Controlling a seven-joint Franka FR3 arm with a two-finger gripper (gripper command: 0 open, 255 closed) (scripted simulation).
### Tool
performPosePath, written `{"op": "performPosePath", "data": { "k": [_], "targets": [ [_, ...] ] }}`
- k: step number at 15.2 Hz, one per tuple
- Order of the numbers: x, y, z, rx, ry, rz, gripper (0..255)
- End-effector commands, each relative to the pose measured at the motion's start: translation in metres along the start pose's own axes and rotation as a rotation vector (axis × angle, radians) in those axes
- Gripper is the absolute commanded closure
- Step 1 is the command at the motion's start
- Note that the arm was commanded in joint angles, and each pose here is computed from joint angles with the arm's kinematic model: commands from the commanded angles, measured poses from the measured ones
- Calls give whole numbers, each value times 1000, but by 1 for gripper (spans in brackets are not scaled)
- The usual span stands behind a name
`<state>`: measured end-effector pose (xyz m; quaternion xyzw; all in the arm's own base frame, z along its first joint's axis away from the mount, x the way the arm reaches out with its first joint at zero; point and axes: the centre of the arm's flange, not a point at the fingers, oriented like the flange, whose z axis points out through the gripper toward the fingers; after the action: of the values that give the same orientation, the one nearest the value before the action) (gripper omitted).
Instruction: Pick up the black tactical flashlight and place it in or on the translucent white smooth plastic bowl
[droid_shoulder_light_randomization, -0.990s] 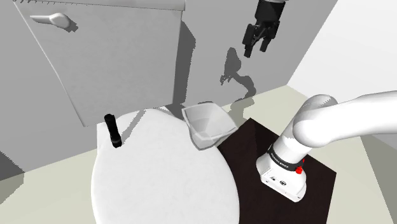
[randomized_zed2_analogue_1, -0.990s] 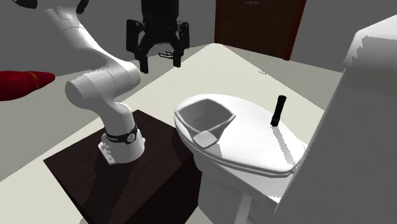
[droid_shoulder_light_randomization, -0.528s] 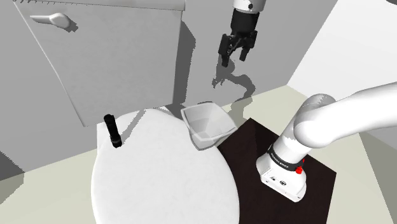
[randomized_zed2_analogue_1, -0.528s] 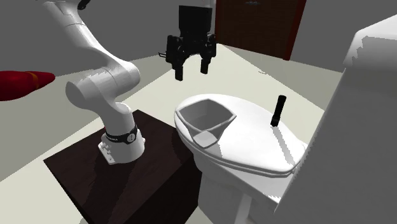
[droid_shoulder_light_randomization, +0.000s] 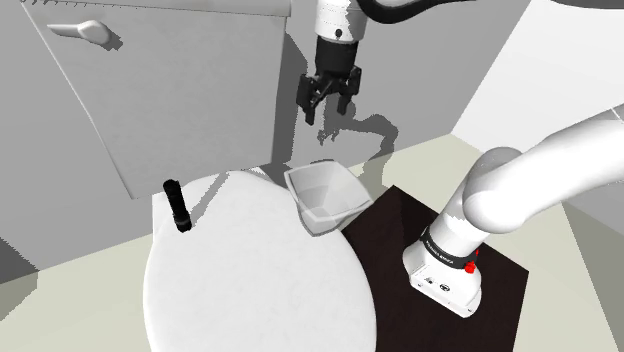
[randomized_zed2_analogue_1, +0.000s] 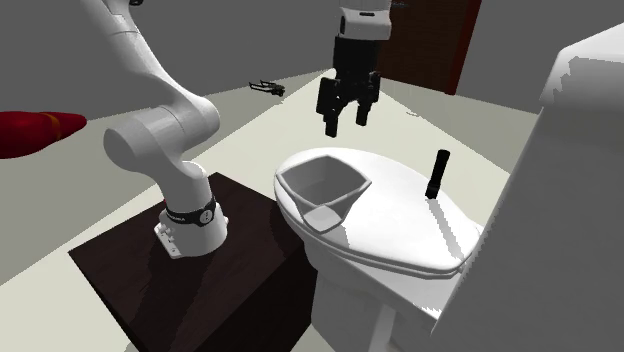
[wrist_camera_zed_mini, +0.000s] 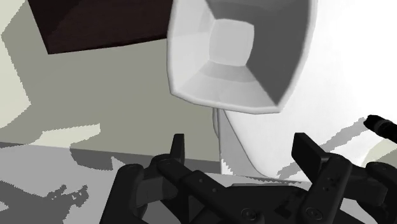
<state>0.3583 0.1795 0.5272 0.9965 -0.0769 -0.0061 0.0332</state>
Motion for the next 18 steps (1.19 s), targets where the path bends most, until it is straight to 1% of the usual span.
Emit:
{"op": "performPosePath", "data": {
  "k": [1, 18],
  "targets": [
    [7, -22, 10, 7, 0, 3, 0],
    [64, -221, 77, 53, 2, 18, 0]
  ]
}}
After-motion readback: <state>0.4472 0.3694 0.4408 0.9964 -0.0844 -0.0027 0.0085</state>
